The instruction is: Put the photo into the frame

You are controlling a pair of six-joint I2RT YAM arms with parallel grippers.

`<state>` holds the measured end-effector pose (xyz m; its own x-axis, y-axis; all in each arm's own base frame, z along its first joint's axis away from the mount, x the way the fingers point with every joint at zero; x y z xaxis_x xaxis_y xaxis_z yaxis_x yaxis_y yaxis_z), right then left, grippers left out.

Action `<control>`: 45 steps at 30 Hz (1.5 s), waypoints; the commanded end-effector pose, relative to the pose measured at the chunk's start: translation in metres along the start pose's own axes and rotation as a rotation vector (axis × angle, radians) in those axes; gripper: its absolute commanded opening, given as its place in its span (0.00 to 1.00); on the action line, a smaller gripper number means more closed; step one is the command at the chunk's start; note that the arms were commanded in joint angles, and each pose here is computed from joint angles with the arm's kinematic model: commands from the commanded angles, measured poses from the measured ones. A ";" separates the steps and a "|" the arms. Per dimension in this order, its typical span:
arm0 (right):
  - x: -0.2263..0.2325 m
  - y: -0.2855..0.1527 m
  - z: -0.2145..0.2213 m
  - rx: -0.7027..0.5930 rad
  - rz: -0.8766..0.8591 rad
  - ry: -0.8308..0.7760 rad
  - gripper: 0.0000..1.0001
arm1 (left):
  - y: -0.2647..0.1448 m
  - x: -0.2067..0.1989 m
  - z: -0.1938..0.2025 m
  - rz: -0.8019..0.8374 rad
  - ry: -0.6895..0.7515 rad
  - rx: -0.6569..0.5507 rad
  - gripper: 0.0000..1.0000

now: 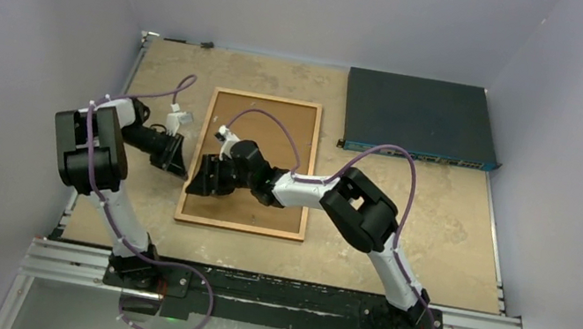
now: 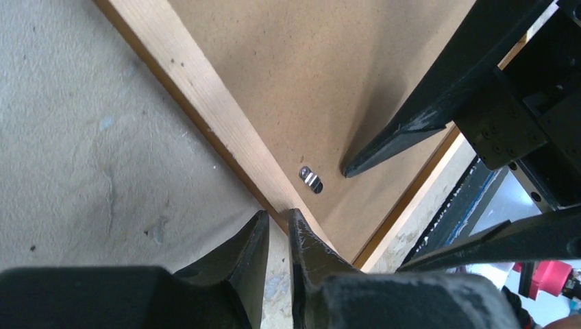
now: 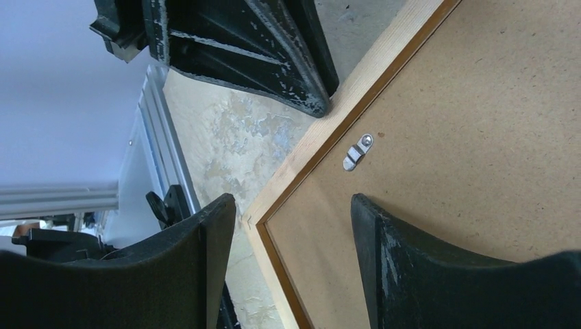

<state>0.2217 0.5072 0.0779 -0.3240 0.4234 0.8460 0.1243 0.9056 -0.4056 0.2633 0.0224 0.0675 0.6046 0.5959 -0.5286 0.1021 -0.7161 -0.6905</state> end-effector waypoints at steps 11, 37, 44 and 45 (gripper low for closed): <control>0.002 0.012 -0.005 -0.023 -0.007 -0.012 0.65 | 0.017 0.014 0.000 -0.024 0.024 0.013 0.01; -0.009 0.029 0.000 -0.020 0.022 0.007 0.62 | 0.018 0.012 -0.001 -0.010 0.026 0.004 0.00; -0.010 0.031 -0.006 -0.059 0.040 0.010 0.61 | 0.018 0.011 -0.001 -0.008 0.026 0.005 0.00; -0.009 0.032 -0.007 -0.066 0.040 0.008 0.60 | 0.018 0.012 0.000 -0.009 0.026 0.006 0.00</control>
<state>0.2300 0.5296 0.0732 -0.3224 0.4045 0.8558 0.1462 0.9145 -0.3772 0.2686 0.0167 0.0633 0.5839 0.6088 -0.5370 0.1024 -0.7115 -0.6952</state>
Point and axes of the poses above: each gripper's point midway between its finger pads, its own y axis out along the fingers, its own x axis along the line the jaws close on, z = x × y, the point moved 5 cm from there along -y, back along the fingers, and after that the axes turned 13 degrees about y, right-handed, at the moved point
